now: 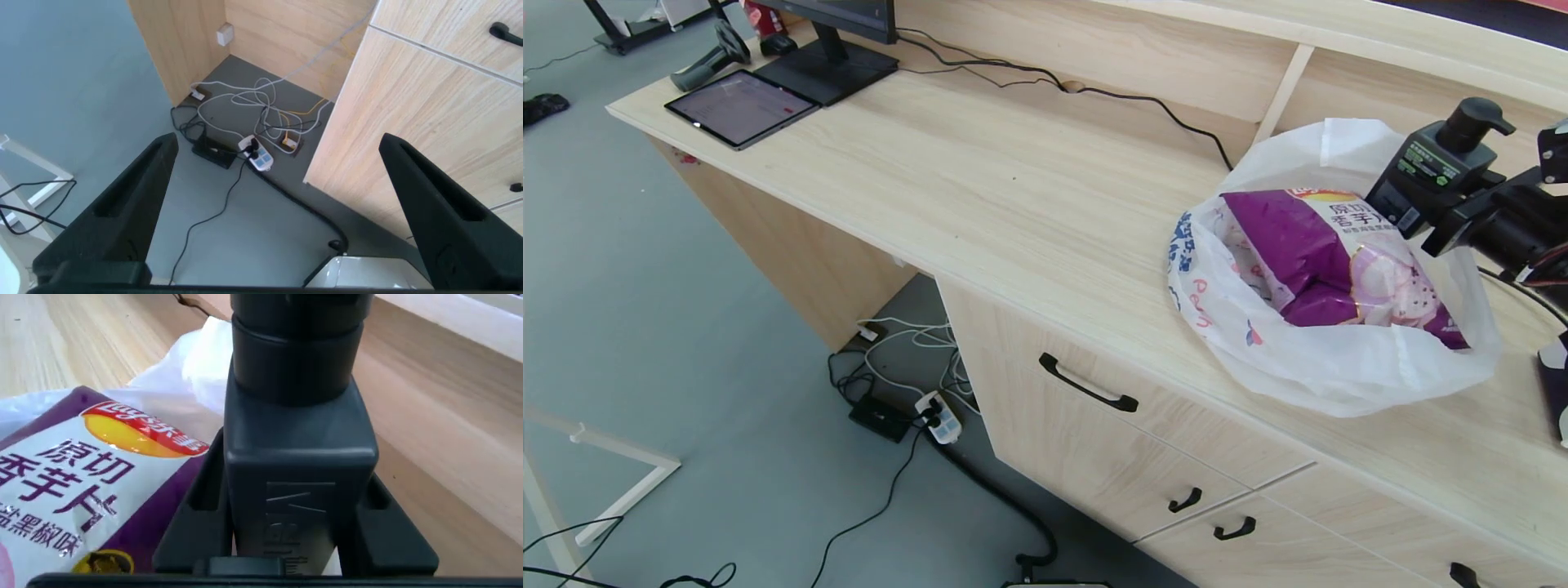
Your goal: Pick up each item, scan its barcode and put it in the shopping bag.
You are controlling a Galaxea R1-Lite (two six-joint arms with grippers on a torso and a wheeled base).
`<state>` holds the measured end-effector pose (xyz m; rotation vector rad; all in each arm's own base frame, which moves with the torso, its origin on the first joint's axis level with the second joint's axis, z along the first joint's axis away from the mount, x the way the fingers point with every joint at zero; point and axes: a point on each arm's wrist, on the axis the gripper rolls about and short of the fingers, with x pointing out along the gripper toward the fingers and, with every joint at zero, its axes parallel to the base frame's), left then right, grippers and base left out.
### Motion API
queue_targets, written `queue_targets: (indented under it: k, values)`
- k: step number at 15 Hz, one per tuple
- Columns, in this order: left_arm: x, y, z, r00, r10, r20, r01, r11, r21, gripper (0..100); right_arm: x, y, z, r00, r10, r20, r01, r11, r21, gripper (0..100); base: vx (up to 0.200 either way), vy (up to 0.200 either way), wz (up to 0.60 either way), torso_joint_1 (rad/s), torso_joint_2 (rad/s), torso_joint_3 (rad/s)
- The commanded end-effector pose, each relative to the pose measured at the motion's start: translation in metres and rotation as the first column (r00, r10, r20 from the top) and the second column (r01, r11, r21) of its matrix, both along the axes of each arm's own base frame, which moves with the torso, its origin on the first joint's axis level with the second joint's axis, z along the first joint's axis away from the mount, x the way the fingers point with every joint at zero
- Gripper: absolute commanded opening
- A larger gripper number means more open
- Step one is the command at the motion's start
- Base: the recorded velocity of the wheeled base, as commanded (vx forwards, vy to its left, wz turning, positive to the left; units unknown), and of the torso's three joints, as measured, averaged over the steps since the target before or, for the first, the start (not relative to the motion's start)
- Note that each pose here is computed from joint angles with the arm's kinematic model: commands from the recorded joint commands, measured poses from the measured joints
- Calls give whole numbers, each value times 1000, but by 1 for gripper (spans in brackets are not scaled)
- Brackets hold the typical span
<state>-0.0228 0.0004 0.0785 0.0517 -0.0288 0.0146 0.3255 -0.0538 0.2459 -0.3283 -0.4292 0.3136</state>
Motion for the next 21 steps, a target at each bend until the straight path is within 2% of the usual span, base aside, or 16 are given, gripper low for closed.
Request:
queue_targets:
  k: [1,10,13,20,21]
  values:
    - [0,0,0,1000,0,0,0,1000,2,100,6,-3,-10,1000,-7,-26,7,1000,-5,0,0,0,0,0,0,0]
    - [0,0,0,1000,0,-2,0,1000,3,100,13,-1,-22,999,5,-49,-6,1000,-21,0,0,0,0,0,0,0]
    - [0,0,0,1000,0,-3,0,1000,9,100,3,2,-38,994,15,-109,-15,1000,-3,0,0,0,0,0,0,0]
    - [0,0,0,1000,0,-3,0,1000,11,100,11,10,-43,991,48,-127,-47,999,15,0,0,0,0,0,0,0]
    - [0,0,0,1000,0,-3,0,1000,11,100,11,10,-44,990,48,-130,-47,999,15,100,0,0,0,0,0,0]
